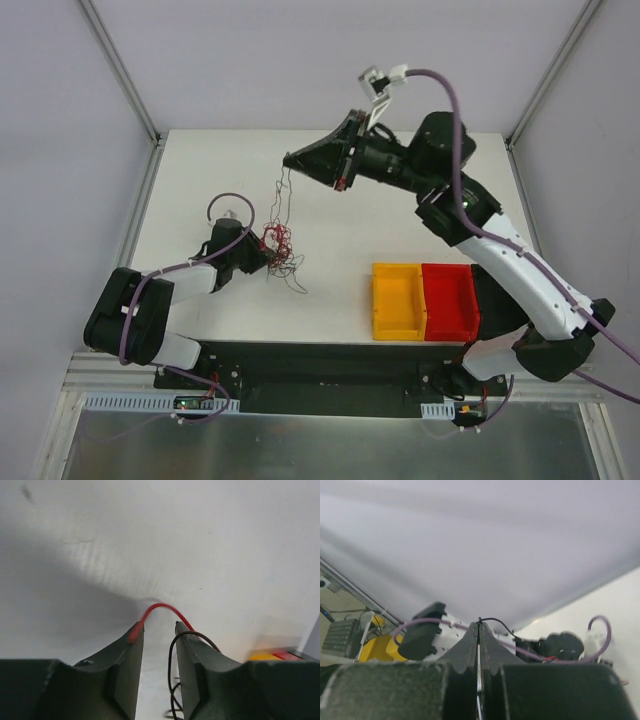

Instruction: Untangle the cables

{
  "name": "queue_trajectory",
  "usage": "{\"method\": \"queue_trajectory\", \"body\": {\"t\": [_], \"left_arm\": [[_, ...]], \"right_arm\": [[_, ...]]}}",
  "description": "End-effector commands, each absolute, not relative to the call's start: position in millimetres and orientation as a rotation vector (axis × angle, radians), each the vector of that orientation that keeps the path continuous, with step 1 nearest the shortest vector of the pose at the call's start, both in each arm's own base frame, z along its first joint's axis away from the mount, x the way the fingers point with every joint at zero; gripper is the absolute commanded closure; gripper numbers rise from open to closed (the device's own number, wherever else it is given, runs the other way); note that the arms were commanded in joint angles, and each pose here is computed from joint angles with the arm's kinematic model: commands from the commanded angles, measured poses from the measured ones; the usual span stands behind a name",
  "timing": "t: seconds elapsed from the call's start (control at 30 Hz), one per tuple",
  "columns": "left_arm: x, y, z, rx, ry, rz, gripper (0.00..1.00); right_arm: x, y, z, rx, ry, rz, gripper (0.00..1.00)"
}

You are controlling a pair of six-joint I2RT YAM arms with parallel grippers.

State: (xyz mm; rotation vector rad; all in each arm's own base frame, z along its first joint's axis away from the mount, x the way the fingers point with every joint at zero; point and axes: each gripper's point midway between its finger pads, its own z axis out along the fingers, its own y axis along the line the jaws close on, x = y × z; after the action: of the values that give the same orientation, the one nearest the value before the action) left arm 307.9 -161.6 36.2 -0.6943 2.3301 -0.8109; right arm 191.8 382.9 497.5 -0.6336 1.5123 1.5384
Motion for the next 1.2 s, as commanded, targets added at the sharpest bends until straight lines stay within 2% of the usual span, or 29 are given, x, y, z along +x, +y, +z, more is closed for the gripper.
{"method": "queue_trajectory", "body": {"t": [0.0,0.2,0.33,0.4,0.47,0.5,0.57,0.63,0.67,0.7,0.77,0.83,0.93,1.07,1.17], "left_arm": [[303.3,-129.7,39.3,-0.751,2.264,-0.675,0.74],[284.5,-84.0,52.5,-0.829,2.161,-0.54,1.0],[282.0,-78.3,85.9,-0.775,2.062,-0.583,1.0],[280.7,-86.1,110.6,-0.707,2.014,-0.654,0.9],[276.9,-97.3,133.4,-0.621,1.974,-0.74,0.58],[274.6,-104.2,142.0,-0.562,1.965,-0.78,0.46],[267.7,-112.8,151.6,-0.461,1.981,-0.815,0.31],[259.2,-120.1,155.8,-0.404,1.997,-0.854,0.25],[255.4,-124.0,158.6,-0.374,1.995,-0.88,0.25],[251.9,-128.2,162.7,-0.343,1.989,-0.909,0.26],[247.2,-137.8,179.5,-0.24,1.93,-0.972,0.35],[243.9,-148.4,201.3,-0.116,1.832,-1.037,0.36],[238.6,-167.8,231.6,0.069,1.703,-1.144,0.26],[239.8,-191.1,247.0,0.215,1.682,-1.223,0.12],[240.5,-208.3,255.7,0.312,1.641,-1.262,0.1]], "right_arm": [[180.6,339.5,595.6,-0.631,1.205,1.466,0.99],[201.3,315.0,610.4,-0.563,1.169,1.369,0.99],[216.5,332.3,566.4,-0.59,1.261,1.374,0.99],[221.8,346.0,536.6,-0.608,1.307,1.421,0.99],[225.4,358.8,507.6,-0.629,1.345,1.472,0.99],[228.1,364.4,491.9,-0.637,1.375,1.487,0.99],[230.6,373.3,466.5,-0.661,1.417,1.51,0.99],[234.2,380.4,445.9,-0.678,1.455,1.518,0.99],[236.8,383.0,435.1,-0.684,1.481,1.517,0.99],[236.9,385.8,426.2,-0.696,1.502,1.521,0.99],[237.5,389.6,412.2,-0.714,1.534,1.531,0.99],[236.0,392.2,404.1,-0.732,1.556,1.552,0.99],[228.1,392.3,404.9,-0.761,1.546,1.593,0.99],[215.6,387.0,413.9,-0.779,1.507,1.632,0.99],[207.1,383.2,421.7,-0.805,1.476,1.651,0.99]]}}
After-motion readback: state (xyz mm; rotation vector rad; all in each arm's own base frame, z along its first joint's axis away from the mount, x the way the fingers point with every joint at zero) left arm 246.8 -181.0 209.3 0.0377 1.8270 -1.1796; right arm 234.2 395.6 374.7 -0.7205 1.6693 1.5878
